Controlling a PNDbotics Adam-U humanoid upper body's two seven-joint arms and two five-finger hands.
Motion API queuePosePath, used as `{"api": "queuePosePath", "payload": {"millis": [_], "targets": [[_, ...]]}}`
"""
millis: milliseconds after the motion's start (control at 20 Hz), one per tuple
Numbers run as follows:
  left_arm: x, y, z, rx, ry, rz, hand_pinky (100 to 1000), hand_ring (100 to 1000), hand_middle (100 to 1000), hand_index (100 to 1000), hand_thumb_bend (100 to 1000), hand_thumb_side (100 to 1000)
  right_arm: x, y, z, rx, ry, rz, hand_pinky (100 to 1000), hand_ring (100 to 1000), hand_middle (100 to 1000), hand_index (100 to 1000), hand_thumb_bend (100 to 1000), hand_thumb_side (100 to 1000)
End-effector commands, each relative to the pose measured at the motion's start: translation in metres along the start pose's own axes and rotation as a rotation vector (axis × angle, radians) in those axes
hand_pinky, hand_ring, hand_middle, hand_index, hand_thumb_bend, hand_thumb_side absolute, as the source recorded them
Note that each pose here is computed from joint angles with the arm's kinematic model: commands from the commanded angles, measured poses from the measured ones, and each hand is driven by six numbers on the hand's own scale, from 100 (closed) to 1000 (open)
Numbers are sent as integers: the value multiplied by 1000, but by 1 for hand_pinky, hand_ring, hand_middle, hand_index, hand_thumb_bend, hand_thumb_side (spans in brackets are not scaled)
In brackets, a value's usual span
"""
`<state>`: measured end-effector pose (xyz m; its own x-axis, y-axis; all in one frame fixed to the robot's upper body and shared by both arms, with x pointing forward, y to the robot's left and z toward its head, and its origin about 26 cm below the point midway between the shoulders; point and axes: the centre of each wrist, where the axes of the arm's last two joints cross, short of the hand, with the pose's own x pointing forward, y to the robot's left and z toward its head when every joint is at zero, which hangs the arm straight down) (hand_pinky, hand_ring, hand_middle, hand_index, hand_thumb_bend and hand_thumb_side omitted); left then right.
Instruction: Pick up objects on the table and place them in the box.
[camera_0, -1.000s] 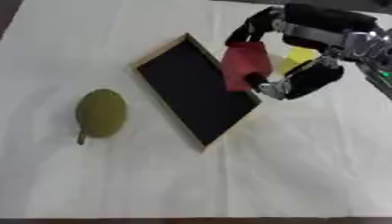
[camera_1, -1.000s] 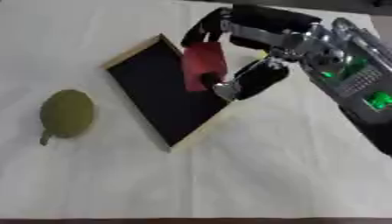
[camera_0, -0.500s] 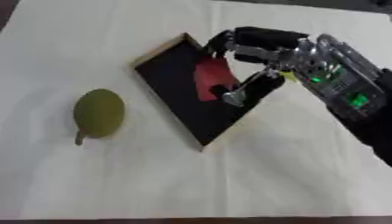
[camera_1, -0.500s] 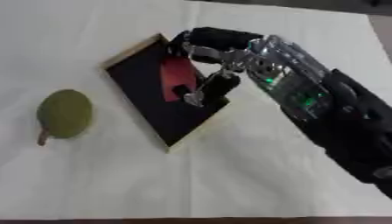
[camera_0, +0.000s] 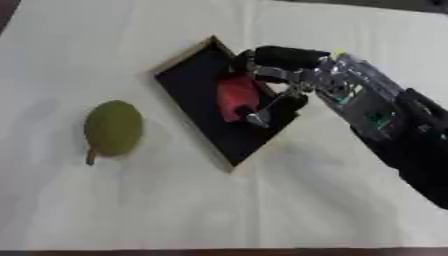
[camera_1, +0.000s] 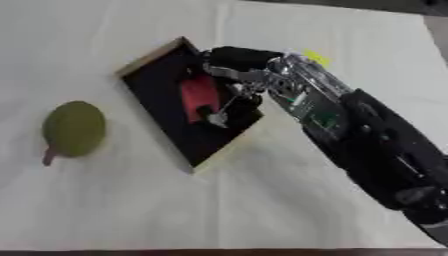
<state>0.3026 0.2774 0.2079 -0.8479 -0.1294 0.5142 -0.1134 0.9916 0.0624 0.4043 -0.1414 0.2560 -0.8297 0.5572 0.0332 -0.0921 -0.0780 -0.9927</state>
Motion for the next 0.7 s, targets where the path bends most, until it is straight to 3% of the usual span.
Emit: {"api": "queuePosePath", "payload": {"millis": [50, 700], "targets": [[6, 0, -5, -12, -25, 5, 732, 728, 771, 803, 115, 563, 4, -10, 4, -27, -30, 43, 1000, 1000, 882, 893, 100, 180], [6, 0, -5, -10, -20, 7, 733, 729, 772, 802, 114, 565, 11, -17, 9, -35, -88, 18, 1000, 1000, 957, 871, 100, 172]]}}
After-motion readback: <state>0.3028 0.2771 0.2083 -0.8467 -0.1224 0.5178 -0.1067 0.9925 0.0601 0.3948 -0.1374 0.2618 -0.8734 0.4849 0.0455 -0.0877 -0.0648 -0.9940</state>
